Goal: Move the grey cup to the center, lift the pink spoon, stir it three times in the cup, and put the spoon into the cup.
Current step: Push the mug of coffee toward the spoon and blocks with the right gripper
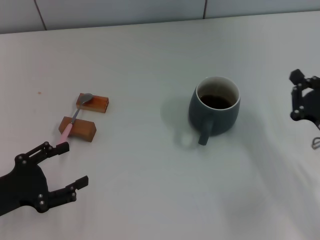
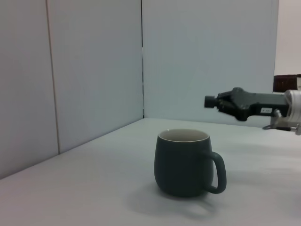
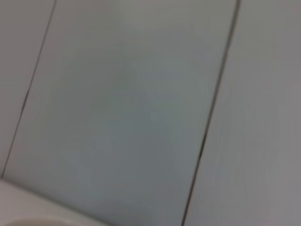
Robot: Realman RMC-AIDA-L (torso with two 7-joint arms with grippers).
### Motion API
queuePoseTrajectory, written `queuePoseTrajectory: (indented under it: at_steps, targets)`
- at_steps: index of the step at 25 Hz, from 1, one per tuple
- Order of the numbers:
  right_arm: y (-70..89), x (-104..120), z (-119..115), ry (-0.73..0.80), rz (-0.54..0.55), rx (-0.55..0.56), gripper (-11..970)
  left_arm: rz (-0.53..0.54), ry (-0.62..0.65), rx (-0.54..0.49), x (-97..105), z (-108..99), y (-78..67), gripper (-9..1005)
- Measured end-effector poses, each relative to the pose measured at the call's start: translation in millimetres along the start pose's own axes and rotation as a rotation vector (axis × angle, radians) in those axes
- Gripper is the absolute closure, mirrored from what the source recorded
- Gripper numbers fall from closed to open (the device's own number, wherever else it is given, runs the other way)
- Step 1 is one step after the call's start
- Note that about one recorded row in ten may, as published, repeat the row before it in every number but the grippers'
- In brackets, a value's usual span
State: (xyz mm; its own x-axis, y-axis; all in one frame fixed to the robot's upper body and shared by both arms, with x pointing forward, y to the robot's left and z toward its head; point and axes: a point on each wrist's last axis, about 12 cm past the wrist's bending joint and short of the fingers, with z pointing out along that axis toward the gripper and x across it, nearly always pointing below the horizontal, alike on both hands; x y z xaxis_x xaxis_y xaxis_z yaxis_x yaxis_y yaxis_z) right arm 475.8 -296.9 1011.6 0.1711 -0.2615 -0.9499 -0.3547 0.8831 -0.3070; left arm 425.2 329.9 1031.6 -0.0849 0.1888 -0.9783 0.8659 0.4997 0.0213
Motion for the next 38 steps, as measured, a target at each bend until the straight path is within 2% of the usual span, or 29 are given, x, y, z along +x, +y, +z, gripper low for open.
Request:
queuePoseTrajectory:
  at_steps: [2, 12, 18, 32, 38]
  targets:
    - [3.9, 1.5, 14.8, 0.031, -0.042, -0.037, 961, 0.001, -0.002, -0.002, -0.4, 0.6, 0.5, 135]
    - [14.2, 8.4, 54.6, 0.163, -0.155, -0.221, 961, 0.006, -0.01, -0.01, -2.2, 1.7, 3.6, 135]
    - [20.5, 6.9, 67.1, 0.178, -0.174, -0.267, 960, 0.008, -0.014, -0.005, -4.0, 3.9, 5.6, 135]
    - [61.5, -10.6, 92.9, 0.114, -0.145, -0.43, 960, 0.015, -0.023, -0.009, -6.4, 5.0, 8.3, 135]
    - [71.3, -17.3, 100.1, 0.09, -0.134, -0.466, 960, 0.016, -0.025, -0.007, -6.9, 5.5, 8.5, 135]
